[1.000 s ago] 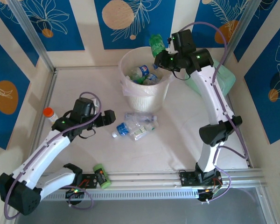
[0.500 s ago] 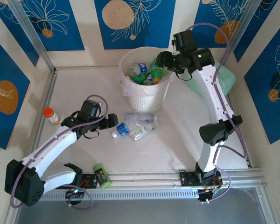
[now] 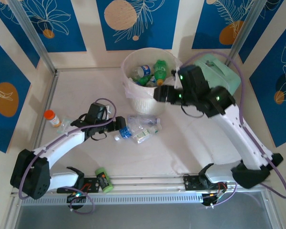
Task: Put the plastic bottles in the bin
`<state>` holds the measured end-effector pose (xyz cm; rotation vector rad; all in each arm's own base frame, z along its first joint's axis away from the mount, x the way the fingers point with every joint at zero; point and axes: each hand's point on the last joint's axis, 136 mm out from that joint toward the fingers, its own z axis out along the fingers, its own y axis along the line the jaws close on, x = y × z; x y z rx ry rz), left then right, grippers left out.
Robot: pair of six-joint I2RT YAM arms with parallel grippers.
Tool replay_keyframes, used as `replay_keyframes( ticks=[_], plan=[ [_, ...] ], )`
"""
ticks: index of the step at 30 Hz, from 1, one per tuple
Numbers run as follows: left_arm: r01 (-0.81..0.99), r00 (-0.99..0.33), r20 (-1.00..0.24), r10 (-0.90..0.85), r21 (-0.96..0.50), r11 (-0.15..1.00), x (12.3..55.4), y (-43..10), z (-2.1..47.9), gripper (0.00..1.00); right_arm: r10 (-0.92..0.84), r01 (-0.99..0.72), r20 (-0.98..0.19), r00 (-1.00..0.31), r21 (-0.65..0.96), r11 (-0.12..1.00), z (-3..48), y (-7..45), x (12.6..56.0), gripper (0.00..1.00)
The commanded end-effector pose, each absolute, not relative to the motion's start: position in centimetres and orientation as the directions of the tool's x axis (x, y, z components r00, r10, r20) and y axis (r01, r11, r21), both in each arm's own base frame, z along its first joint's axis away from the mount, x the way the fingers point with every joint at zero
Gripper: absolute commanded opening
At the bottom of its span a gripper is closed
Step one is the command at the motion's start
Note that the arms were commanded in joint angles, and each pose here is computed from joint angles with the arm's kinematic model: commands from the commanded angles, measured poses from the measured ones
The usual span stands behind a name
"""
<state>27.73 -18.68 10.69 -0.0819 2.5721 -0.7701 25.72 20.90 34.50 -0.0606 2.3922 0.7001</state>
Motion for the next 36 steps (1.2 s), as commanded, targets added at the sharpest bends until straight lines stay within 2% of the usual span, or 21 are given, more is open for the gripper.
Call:
replay_keyframes(
  ticks=[1, 9, 15, 29, 32, 36],
  plan=[
    [0.103, -0.896, -0.402, -0.190, -0.603, 0.791, 28.5, -20.3, 10.6, 0.91, 0.181, -0.156, -0.549, -0.816, 0.511, 0.846, 32.0, 20.3, 23.5, 0.74],
    [0.113, -0.911, -0.381, -0.156, -0.595, 0.796, 29.2, -21.2, 8.9, 0.89, 0.227, -0.076, -0.465, -0.856, 0.548, 0.833, 27.8, 18.3, 19.5, 0.77],
    [0.128, -0.932, -0.345, -0.107, -0.593, 0.795, 27.9, -22.7, 8.1, 0.81, 0.229, -0.072, -0.465, -0.855, 0.545, 0.835, 27.7, 18.1, 19.5, 0.78],
    [0.254, -0.952, -0.287, 0.104, -0.554, 0.793, 22.6, -24.8, 8.7, 0.79, 0.226, -0.071, -0.453, -0.863, 0.550, 0.832, 26.9, 18.2, 19.6, 0.79],
    [0.288, -0.945, -0.292, 0.150, -0.517, 0.806, 22.6, -25.0, 8.7, 0.79, 0.229, -0.067, -0.447, -0.865, 0.555, 0.829, 26.8, 18.3, 19.6, 0.80],
    [0.305, -0.936, -0.294, 0.195, -0.399, 0.865, 23.5, -24.0, 7.3, 0.81, 0.231, -0.065, -0.444, -0.866, 0.557, 0.828, 26.6, 18.3, 19.7, 0.80]
  ],
)
